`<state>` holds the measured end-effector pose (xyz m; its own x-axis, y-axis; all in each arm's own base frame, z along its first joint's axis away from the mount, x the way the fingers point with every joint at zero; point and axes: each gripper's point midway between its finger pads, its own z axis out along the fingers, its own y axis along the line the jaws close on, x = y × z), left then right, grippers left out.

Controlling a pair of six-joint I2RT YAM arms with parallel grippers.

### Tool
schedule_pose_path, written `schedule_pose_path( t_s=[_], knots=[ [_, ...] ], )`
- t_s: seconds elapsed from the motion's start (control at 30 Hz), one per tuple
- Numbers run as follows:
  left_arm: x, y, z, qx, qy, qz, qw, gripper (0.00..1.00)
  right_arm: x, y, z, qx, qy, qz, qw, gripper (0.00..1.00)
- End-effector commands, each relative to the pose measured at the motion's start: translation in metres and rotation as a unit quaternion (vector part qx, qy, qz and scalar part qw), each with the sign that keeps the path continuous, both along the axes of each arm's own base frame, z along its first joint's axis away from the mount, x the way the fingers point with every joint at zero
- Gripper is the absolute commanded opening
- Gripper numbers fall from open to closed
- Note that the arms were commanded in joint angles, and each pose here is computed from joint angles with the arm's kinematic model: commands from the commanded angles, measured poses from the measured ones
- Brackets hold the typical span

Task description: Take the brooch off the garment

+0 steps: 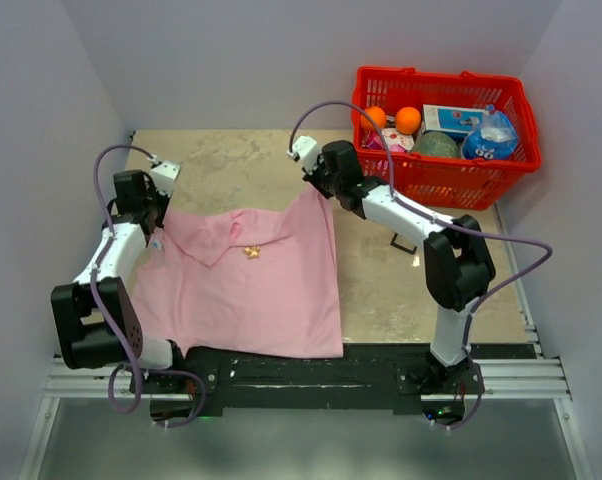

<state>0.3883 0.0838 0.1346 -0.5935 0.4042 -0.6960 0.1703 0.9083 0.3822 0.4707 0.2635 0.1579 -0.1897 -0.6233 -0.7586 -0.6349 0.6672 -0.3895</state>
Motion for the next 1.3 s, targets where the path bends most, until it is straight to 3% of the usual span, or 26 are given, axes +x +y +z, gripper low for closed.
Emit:
schedule_pose_path(
  t_s=[0.0, 0.03, 0.07, 0.13, 0.17, 0.23, 0.3, 0.37, 0.47, 0.5, 0.6, 0.73, 0.83, 0.97, 1.03, 1.27],
  knots=[
    [0.022, 0.031, 0.023, -0.038, -0.052, 0.08, 0.995, 0.0, 0.042, 0.003, 0.093, 0.053, -0.125, -0.049, 0.99, 0.07],
    [0.021, 0.034, 0.022, -0.043, -0.048, 0.088, 0.994, 0.0, 0.042, 0.003, 0.099, 0.056, -0.128, -0.049, 0.989, 0.16],
    [0.019, 0.039, 0.023, -0.044, -0.047, 0.096, 0.993, 0.13, 0.04, 0.003, 0.103, 0.059, -0.129, -0.045, 0.989, 0.2],
    [0.019, 0.04, 0.032, -0.042, -0.056, 0.096, 0.993, 0.24, 0.031, 0.004, 0.122, 0.074, -0.137, -0.033, 0.987, 0.35],
    [0.018, 0.04, 0.042, -0.04, -0.07, 0.095, 0.992, 0.36, 0.023, 0.001, 0.113, 0.067, -0.123, -0.03, 0.99, 0.38],
    [0.019, 0.038, 0.054, -0.036, -0.088, 0.085, 0.992, 0.43, 0.008, -0.004, 0.125, 0.075, -0.125, -0.02, 0.989, 0.44],
    [0.02, 0.034, 0.069, -0.032, -0.104, 0.069, 0.992, 0.55, -0.006, -0.008, 0.108, 0.06, -0.107, -0.008, 0.992, 0.48],
    [0.017, 0.028, 0.074, -0.036, -0.1, 0.051, 0.993, 0.56, -0.022, -0.017, 0.1, 0.048, -0.094, 0.002, 0.994, 0.51],
    [0.005, -0.026, 0.065, -0.08, -0.058, -0.109, 0.989, 0.56, -0.06, -0.011, 0.069, 0.02, -0.037, 0.087, 0.995, 0.51],
    [-0.005, -0.057, 0.058, -0.107, -0.049, -0.203, 0.972, 0.56, -0.072, -0.007, 0.06, 0.017, -0.019, 0.117, 0.993, 0.51],
    [-0.04, -0.091, 0.021, -0.157, 0.025, -0.293, 0.943, 0.59, -0.107, -0.004, 0.022, -0.013, 0.042, 0.197, 0.979, 0.49],
    [-0.059, -0.093, -0.014, -0.175, 0.096, -0.284, 0.938, 0.64, -0.119, -0.006, -0.009, -0.047, 0.075, 0.232, 0.969, 0.4],
    [-0.066, -0.099, -0.03, -0.135, 0.12, -0.294, 0.939, 0.64, -0.121, -0.001, -0.023, -0.055, 0.084, 0.262, 0.96, 0.38],
    [-0.064, -0.136, -0.031, -0.09, 0.121, -0.347, 0.926, 0.64, -0.131, -0.004, -0.047, -0.057, 0.124, 0.263, 0.955, 0.47],
    [-0.059, -0.138, -0.035, -0.074, 0.111, -0.359, 0.924, 0.63, -0.13, -0.005, -0.055, -0.06, 0.127, 0.245, 0.959, 0.6],
    [-0.071, -0.121, -0.084, -0.001, 0.154, -0.403, 0.902, 0.58, -0.126, -0.016, -0.078, -0.082, 0.166, 0.202, 0.962, 0.59]
  ],
)
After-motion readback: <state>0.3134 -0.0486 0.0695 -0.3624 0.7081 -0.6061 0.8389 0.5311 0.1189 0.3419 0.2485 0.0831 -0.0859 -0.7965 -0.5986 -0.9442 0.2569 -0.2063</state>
